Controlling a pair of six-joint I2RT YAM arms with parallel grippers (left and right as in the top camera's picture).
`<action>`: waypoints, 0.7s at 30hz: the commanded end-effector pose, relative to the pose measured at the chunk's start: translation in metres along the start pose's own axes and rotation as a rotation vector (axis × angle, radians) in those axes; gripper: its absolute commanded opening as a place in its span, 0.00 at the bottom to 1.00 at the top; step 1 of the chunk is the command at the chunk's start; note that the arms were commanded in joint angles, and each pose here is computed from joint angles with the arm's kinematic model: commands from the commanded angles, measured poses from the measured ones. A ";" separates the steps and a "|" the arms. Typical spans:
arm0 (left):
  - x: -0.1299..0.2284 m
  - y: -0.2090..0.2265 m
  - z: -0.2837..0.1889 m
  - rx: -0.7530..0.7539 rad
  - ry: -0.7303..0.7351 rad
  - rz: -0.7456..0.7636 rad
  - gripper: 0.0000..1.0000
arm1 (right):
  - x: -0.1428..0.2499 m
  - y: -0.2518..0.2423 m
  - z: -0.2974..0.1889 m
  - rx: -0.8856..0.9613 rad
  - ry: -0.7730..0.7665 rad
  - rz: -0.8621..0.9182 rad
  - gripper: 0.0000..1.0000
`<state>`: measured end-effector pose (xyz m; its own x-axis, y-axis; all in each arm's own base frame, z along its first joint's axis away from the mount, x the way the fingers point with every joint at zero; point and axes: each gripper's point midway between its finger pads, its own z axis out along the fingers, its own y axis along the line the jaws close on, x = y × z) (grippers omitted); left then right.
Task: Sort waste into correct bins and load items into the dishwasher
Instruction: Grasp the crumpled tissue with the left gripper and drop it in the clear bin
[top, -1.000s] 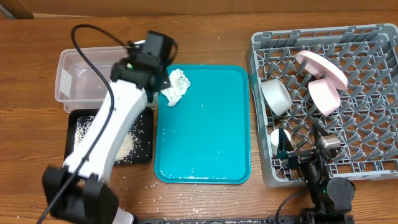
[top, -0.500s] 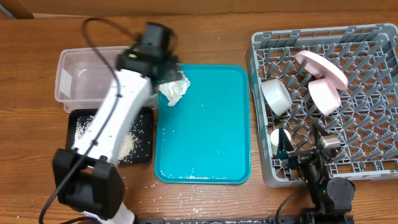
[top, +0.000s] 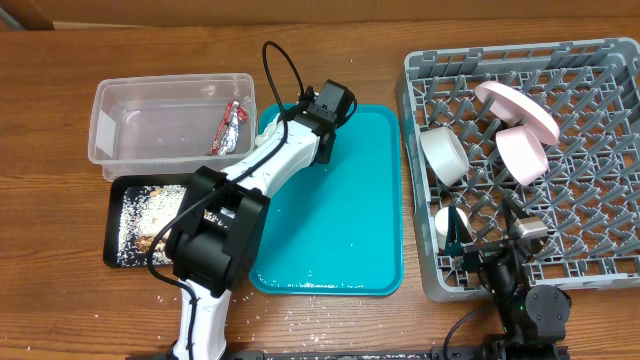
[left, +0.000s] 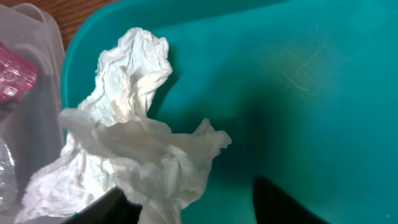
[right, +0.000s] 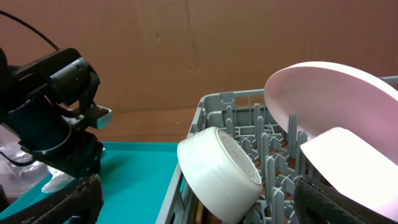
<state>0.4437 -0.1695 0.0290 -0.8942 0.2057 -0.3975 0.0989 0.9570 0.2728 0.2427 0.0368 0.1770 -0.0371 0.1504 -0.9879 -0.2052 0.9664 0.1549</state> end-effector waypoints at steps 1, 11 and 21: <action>-0.003 -0.003 -0.004 0.030 -0.002 0.005 0.04 | 0.002 -0.001 0.000 0.001 -0.004 -0.004 1.00; -0.053 0.026 -0.147 0.210 -0.169 -0.119 0.04 | 0.002 -0.001 0.000 0.001 -0.004 -0.004 1.00; -0.034 0.158 -0.135 0.009 -0.079 -0.400 0.04 | 0.002 -0.001 0.000 0.001 -0.004 -0.004 1.00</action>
<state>0.4211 -0.1055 0.2105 -0.8409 -0.0360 -0.5401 -0.0802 0.9951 0.0586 0.2427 0.0368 0.1770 -0.0371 0.1504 -0.9879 -0.2052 0.9664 0.1549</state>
